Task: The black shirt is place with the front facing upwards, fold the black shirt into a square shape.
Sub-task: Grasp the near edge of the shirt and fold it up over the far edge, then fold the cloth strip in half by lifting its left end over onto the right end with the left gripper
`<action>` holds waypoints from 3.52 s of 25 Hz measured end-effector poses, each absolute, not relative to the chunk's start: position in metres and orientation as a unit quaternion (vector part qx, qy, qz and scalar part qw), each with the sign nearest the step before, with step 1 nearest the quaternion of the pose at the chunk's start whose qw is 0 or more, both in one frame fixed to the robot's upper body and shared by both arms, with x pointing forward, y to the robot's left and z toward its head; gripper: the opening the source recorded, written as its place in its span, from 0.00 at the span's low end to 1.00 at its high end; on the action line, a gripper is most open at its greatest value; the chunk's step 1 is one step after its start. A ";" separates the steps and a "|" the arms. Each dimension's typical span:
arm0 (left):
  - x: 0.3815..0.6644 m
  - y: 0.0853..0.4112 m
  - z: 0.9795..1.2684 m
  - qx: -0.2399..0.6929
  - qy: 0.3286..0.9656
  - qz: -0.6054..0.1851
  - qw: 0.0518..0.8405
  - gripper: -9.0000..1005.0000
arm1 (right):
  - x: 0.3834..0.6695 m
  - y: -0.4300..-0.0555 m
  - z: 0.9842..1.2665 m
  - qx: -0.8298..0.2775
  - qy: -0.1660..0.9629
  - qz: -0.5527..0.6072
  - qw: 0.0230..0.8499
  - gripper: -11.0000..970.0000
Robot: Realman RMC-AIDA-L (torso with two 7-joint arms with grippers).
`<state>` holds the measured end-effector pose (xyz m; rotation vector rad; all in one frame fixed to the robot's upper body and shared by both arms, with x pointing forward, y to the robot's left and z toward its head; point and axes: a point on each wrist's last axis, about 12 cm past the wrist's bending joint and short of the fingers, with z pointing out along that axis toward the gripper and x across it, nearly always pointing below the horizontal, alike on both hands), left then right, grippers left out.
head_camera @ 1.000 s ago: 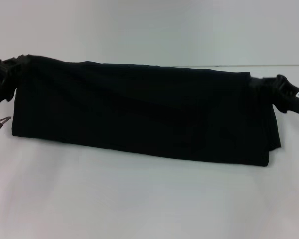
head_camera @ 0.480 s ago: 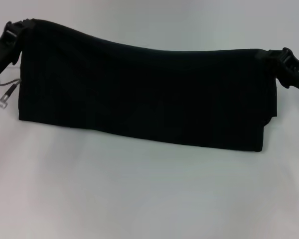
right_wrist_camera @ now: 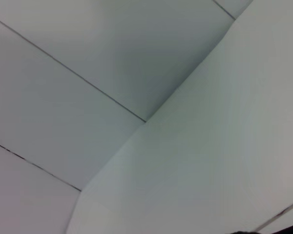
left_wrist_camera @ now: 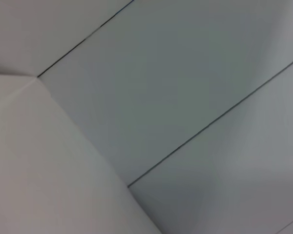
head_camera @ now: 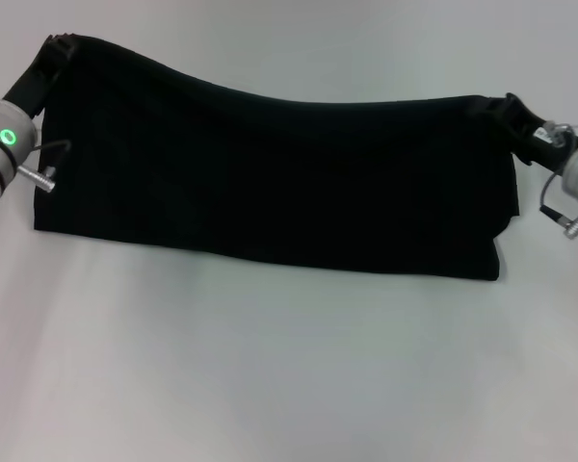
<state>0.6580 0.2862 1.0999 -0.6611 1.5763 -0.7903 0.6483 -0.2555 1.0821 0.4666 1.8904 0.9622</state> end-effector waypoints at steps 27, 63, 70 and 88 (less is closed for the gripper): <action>0.649 0.277 1.091 -0.284 0.651 -0.300 0.637 0.41 | 0.657 -0.238 1.082 0.183 0.761 0.363 0.506 0.46; 0.587 0.354 1.039 -0.218 0.799 -0.209 0.520 0.85 | 0.582 -0.261 1.058 -0.098 0.801 0.393 0.441 0.92; 0.594 0.343 1.037 -0.212 0.806 -0.207 0.513 0.83 | 0.580 -0.260 1.057 -0.098 0.801 0.395 0.438 0.92; 0.601 0.331 1.037 -0.207 0.808 -0.195 0.515 0.80 | 0.578 -0.254 1.057 -0.118 0.800 0.404 0.429 0.92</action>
